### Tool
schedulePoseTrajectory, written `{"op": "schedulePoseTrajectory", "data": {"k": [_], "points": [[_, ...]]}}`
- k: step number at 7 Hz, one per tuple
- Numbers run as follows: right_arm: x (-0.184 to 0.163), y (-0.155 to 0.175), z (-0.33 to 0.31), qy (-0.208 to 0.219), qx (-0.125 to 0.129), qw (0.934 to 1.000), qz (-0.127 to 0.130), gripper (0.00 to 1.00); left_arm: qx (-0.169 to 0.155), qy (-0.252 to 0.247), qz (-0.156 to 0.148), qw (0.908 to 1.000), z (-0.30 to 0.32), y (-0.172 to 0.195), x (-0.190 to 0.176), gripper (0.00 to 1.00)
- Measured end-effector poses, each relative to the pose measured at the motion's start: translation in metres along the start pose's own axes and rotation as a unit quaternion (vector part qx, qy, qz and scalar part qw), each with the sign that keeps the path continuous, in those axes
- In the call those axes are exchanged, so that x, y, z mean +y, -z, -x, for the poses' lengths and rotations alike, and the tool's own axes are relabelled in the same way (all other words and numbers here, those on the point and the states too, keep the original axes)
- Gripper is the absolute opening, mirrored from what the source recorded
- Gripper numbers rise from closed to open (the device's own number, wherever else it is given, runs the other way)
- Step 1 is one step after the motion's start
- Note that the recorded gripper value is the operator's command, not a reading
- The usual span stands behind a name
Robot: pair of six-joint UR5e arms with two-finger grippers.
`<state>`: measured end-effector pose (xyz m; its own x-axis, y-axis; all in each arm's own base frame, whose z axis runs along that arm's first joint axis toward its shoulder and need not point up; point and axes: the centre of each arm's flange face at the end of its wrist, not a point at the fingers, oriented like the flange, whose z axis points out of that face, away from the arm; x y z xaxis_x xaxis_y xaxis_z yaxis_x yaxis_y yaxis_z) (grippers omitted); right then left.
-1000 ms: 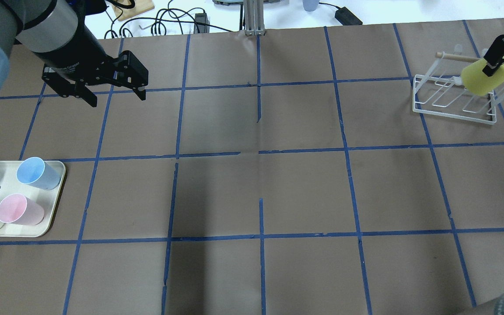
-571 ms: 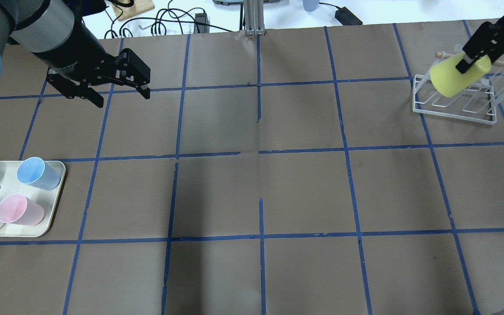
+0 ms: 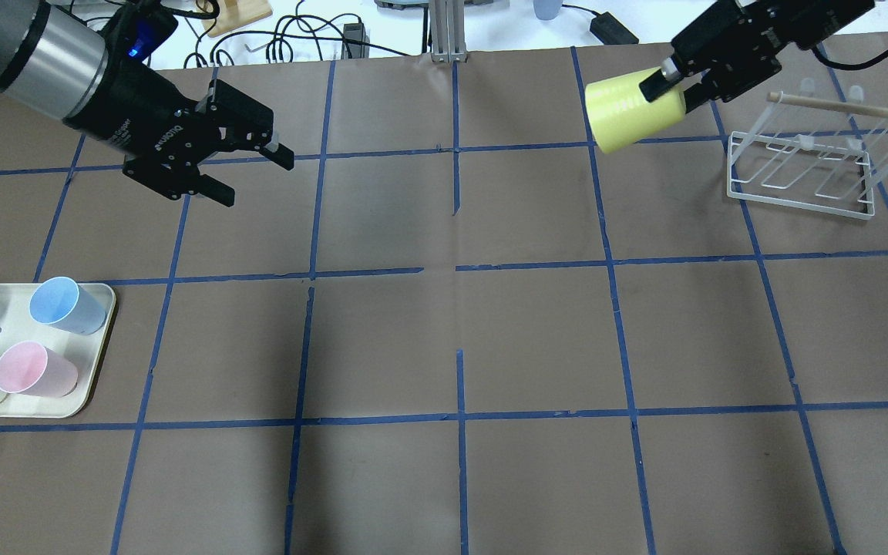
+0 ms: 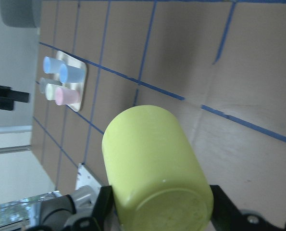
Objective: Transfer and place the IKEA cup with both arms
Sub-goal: 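Carry the cup toward the center while the left gripper reaches to meet it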
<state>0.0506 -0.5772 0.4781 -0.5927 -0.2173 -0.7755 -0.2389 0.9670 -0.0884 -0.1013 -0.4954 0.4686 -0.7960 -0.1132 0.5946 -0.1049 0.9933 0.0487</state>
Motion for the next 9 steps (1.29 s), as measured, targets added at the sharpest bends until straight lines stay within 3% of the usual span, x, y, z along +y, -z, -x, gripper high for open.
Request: {"op": "schedulePoseTrajectory", "data": {"k": [1, 3, 4, 7, 9], "points": [[-0.001, -0.012, 0.011, -0.021, -0.053, 0.9983, -0.009, 0.00, 0.069, 0.014, 0.003, 0.9975, 0.000, -0.009, 0.000, 1.00], [0.002, -0.030, 0.016, -0.055, -0.140, 0.9885, -0.015, 0.00, 0.212, 0.037, 0.004, 0.9766, -0.007, -0.027, 0.001, 1.00], [0.007, -0.038, 0.014, -0.062, -0.176, 0.9823, -0.014, 0.00, 0.255, 0.041, 0.002, 0.9660, -0.012, -0.032, 0.000, 1.00], [0.010, -0.063, -0.012, -0.085, -0.227, 0.9701, -0.007, 0.00, 0.367, 0.020, 0.010, 0.9299, -0.043, -0.061, 0.006, 1.00], [0.009, -0.084, -0.017, -0.099, -0.246, 0.9643, -0.004, 0.00, 0.396, 0.012, 0.017, 0.9179, -0.043, -0.082, 0.009, 1.00]]}}
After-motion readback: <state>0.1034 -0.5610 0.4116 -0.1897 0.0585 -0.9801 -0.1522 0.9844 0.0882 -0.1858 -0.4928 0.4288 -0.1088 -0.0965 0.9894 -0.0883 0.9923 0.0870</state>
